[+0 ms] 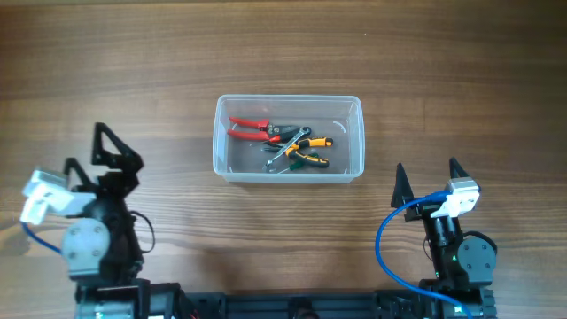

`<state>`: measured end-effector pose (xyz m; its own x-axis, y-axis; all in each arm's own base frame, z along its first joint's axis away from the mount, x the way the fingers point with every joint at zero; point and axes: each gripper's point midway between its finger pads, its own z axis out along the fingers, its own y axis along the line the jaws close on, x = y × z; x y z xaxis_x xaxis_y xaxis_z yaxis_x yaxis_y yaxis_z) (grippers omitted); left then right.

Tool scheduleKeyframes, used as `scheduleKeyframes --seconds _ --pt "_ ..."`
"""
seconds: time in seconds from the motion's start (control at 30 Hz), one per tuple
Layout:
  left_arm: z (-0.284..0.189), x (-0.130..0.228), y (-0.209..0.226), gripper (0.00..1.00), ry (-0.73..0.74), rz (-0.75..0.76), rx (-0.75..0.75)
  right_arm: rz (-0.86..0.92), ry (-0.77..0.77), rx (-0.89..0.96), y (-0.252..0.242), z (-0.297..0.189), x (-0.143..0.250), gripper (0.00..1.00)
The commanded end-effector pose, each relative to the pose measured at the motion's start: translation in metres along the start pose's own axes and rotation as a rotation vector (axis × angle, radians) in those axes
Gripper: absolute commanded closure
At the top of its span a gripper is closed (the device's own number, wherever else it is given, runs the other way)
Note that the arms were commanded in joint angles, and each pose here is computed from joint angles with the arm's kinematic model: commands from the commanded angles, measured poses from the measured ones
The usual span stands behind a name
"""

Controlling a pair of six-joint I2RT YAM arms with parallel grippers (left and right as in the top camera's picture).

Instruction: Pack container

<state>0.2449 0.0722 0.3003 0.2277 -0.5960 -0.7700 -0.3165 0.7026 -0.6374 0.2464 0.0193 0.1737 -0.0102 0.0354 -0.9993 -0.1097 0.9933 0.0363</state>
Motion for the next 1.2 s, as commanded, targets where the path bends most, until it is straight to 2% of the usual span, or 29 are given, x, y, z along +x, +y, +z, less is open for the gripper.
scheduleKeyframes --seconds 0.0,0.47,1.17 --pt "-0.008 0.018 0.006 0.00 0.026 -0.065 0.055 -0.011 -0.017 -0.010 0.002 -0.001 -0.004 0.00" --pt "-0.023 0.054 0.033 0.00 0.050 -0.064 0.080 -0.011 -0.016 -0.011 0.002 -0.001 -0.004 0.00" --pt "-0.014 0.102 0.069 0.00 0.085 -0.079 0.049 -0.011 -0.017 -0.011 0.002 -0.001 -0.004 0.00"
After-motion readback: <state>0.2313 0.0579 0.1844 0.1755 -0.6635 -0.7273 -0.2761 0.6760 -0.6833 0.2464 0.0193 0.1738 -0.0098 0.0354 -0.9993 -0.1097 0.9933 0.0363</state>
